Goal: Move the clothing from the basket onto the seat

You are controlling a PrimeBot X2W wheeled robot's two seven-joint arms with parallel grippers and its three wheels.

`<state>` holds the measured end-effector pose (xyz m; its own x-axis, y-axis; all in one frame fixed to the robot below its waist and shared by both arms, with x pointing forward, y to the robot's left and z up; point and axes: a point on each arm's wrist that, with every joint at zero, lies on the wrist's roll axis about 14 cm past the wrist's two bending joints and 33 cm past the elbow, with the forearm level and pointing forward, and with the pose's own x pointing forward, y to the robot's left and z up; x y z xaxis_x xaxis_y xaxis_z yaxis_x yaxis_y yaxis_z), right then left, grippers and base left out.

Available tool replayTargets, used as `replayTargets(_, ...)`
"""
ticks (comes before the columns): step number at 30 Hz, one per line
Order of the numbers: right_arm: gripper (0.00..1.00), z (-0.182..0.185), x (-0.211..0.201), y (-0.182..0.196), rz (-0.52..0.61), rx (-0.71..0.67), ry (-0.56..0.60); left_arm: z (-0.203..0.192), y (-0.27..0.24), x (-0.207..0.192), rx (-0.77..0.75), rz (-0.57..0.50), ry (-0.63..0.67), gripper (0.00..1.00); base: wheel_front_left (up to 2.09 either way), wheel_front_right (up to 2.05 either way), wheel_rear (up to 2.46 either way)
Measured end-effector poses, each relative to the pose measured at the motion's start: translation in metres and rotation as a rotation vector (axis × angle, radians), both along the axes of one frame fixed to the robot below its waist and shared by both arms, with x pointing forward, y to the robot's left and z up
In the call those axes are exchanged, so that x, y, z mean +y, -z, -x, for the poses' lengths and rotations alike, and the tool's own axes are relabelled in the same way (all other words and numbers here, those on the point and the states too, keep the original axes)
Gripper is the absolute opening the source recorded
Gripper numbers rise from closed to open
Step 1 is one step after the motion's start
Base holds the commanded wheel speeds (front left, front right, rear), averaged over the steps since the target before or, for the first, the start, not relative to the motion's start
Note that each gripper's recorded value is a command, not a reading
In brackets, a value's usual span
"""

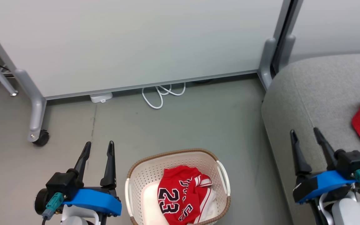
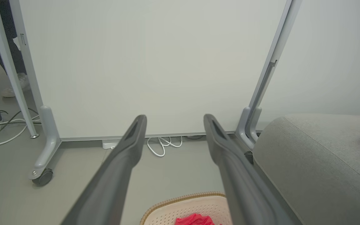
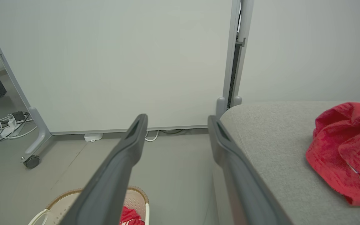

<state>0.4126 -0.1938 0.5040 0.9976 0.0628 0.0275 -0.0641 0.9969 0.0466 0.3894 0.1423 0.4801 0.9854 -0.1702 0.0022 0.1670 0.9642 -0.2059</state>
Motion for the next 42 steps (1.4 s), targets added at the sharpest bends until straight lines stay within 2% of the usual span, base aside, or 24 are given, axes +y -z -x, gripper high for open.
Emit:
replayTargets(9, 1.0, 0.015, 0.027, 0.009, -0.033, 0.034, -0.052, 0.014, -0.002, 0.02, -0.003, 0.002, -0.063, 1.0, 0.0, 0.0, 0.0)
replayTargets(23, 1.0, 0.016, 0.034, 0.015, -0.041, 0.058, -0.065, 0.014, 0.007, 0.021, 0.019, -0.01, -0.063, 1.0, 0.0, 0.0, 0.0)
replayTargets(32, 1.0, 0.013, 0.037, 0.02, -0.026, 0.075, -0.075, 0.006, 0.014, 0.012, 0.04, -0.008, -0.035, 1.0, 0.0, 0.0, 0.0)
replayTargets(42, 1.0, -0.015, 0.041, 0.027, -0.024, 0.08, -0.089, -0.028, 0.044, -0.02, 0.114, -0.018, 0.065, 1.0, 0.0, 0.0, 0.0)
